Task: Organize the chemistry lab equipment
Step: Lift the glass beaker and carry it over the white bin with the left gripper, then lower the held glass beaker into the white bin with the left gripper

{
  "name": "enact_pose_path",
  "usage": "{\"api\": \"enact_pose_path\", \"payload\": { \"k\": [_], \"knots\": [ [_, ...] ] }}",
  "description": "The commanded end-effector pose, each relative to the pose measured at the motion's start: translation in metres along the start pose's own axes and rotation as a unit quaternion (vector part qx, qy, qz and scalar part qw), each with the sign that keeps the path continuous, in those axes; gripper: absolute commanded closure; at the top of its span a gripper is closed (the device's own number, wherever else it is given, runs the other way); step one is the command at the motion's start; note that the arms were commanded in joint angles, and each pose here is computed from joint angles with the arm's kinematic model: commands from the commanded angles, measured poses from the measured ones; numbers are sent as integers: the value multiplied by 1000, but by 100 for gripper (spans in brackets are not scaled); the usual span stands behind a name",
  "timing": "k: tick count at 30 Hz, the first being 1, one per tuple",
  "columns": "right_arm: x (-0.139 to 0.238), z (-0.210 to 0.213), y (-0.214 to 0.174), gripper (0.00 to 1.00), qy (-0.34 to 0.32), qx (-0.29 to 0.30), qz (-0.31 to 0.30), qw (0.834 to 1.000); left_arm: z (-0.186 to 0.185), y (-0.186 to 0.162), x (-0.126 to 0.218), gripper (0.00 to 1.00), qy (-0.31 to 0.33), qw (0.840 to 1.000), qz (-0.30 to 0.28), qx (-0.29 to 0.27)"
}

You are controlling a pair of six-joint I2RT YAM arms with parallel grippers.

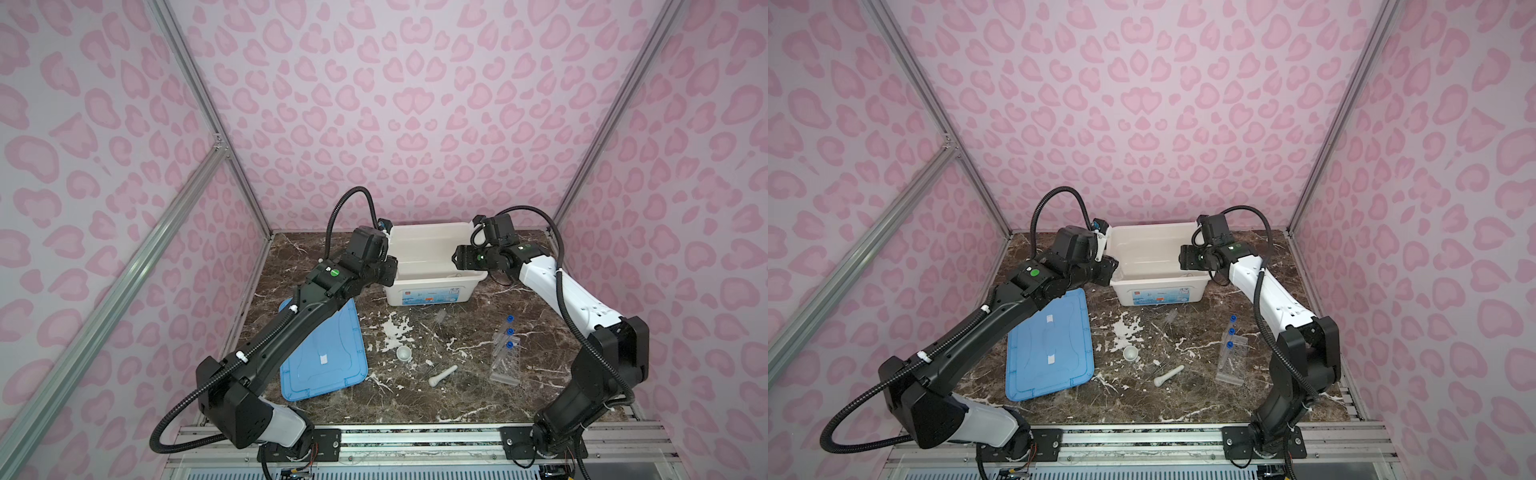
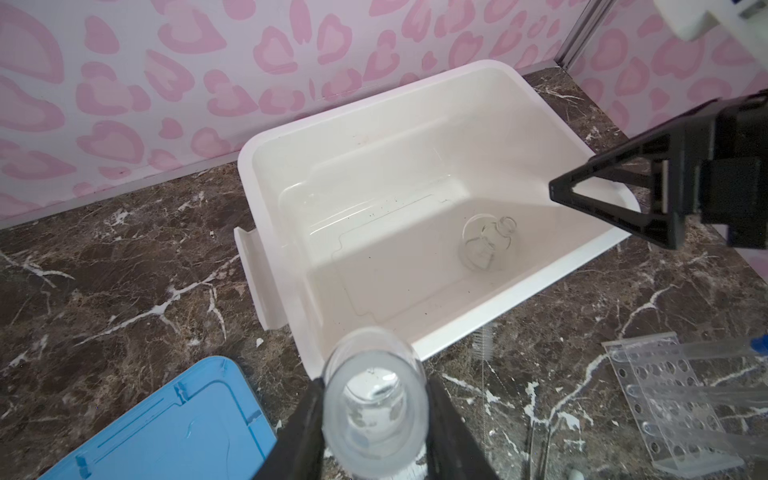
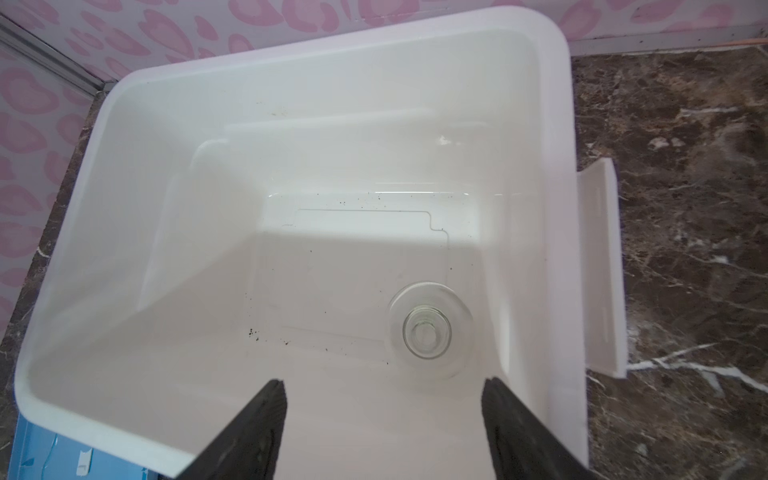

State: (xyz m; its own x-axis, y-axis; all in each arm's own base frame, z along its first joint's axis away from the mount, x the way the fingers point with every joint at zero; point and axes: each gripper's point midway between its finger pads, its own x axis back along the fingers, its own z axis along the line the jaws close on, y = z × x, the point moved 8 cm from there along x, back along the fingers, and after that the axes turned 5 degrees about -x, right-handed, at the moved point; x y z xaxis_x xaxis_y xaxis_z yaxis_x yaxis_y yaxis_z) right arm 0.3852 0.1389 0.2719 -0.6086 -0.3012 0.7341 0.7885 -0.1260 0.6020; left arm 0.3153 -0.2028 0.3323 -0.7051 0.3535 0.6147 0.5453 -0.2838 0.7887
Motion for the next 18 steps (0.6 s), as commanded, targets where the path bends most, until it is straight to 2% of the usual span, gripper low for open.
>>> {"api": "enact_pose_path", "payload": {
  "k": [1,18],
  "knots": [
    [0,2,2,24,5,1,-8,1000,1,13,-14,67,-13,1000,-13,-7],
    [-8,-4,-9,24,-4,1,8,1000,4,15,-109,68,-12,999,39,-6]
  ]
}}
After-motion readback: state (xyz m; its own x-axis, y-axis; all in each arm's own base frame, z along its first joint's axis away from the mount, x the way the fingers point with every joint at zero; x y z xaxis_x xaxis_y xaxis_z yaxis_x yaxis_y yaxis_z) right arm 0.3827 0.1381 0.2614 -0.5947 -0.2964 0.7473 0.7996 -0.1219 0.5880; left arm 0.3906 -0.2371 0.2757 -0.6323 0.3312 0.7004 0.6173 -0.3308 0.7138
